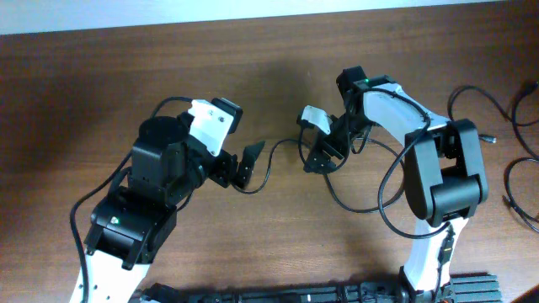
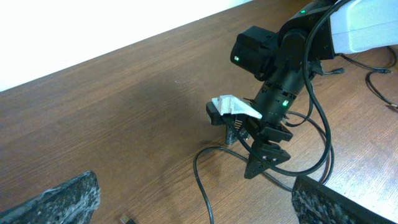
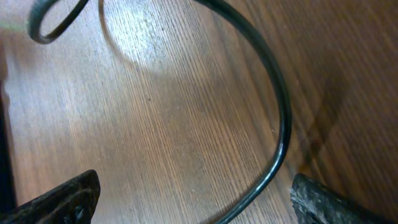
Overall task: Untangle cables
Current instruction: 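Grasp the last black cable with the right gripper and pull it right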
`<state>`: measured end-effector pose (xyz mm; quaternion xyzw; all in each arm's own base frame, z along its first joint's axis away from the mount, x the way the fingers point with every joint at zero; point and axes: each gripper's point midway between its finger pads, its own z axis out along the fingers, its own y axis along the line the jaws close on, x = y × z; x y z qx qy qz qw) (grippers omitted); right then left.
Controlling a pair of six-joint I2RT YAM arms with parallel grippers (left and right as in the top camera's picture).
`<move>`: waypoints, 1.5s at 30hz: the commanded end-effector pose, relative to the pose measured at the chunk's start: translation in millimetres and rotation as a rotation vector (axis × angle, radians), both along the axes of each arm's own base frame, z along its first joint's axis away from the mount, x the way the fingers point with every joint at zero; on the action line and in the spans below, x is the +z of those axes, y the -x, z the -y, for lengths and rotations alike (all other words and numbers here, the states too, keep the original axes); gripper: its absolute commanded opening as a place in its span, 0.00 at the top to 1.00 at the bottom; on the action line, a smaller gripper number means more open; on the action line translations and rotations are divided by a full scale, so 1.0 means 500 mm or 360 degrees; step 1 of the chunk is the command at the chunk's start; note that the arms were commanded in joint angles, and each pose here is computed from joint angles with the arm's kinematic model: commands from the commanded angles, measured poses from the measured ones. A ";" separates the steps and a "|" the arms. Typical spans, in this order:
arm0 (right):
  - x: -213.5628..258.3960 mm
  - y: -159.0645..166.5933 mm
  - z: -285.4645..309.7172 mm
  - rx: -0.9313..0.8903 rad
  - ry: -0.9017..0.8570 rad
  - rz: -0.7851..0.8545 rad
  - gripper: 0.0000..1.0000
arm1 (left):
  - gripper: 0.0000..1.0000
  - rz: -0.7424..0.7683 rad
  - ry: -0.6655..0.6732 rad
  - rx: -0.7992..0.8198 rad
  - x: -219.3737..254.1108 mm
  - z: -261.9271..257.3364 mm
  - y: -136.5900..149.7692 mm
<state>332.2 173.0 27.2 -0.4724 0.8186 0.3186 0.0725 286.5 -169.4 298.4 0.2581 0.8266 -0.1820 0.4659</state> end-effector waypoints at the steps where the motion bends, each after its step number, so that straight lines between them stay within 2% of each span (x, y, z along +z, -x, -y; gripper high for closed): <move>1: -0.014 0.008 -0.008 -0.0001 -0.0041 -0.0007 0.03 | 0.01 0.0016 0.0001 0.0011 0.007 -0.001 0.000; 6: -0.027 -0.012 -0.013 -0.0012 -0.0061 0.0085 0.03 | 0.01 0.0016 0.0001 0.0011 0.007 -0.001 0.000; 11: -0.030 -0.017 -0.014 -0.0093 -0.0050 0.0048 0.01 | 0.01 0.0011 -0.0001 0.0011 0.006 -0.002 0.000; 17: -0.035 0.027 -0.019 -0.0097 -0.0104 -0.0091 0.01 | 0.01 0.0011 -0.0001 0.0011 0.006 -0.002 0.000; 22: -0.071 0.099 -0.011 -0.0098 -0.0084 -0.0256 0.01 | 0.01 0.0011 -0.0001 0.0011 0.006 -0.002 0.000; 26: -0.076 0.111 -0.008 -0.0099 -0.0077 -0.0283 0.03 | 0.01 0.0011 -0.0001 0.0011 0.006 -0.002 0.000; 28: -0.076 0.111 -0.008 -0.0099 -0.0075 -0.0285 0.09 | 0.01 0.0011 -0.0001 0.0011 0.006 -0.002 0.000; 29: -0.076 0.111 -0.008 -0.0099 -0.0076 -0.0285 0.19 | 0.01 0.0011 -0.0001 0.0011 0.006 -0.002 0.000; 30: -0.076 0.111 -0.008 -0.0099 -0.0076 -0.0284 0.35 | 0.01 0.0011 -0.0001 0.0011 0.006 -0.002 0.000; 31: -0.076 0.111 -0.008 -0.0099 -0.0075 -0.0284 0.62 | 0.01 0.0011 -0.0001 0.0011 0.006 -0.002 0.000; 33: -0.076 0.111 -0.008 -0.0099 -0.0075 -0.0284 0.64 | 0.01 0.0011 -0.0001 0.0011 0.006 -0.002 0.000; 35: -0.076 0.111 -0.008 -0.0099 -0.0075 -0.0284 0.71 | 0.01 0.0011 -0.0001 0.0011 0.006 -0.002 0.000; 36: -0.076 0.111 -0.008 -0.0099 -0.0076 -0.0284 0.82 | 0.01 0.0011 -0.0001 0.0011 0.006 -0.002 0.000; 37: -0.076 0.111 -0.008 -0.0099 -0.0075 -0.0284 0.87 | 0.01 0.0011 0.0000 0.0011 0.006 -0.002 0.000; 38: -0.076 0.111 -0.008 -0.0099 -0.0075 -0.0284 0.96 | 0.01 0.0011 -0.0001 0.0011 0.006 -0.002 0.000; 45: -0.045 0.100 0.005 -0.0137 -0.0059 -0.0350 0.96 | 0.01 0.0011 -0.0001 0.0011 0.006 -0.002 0.000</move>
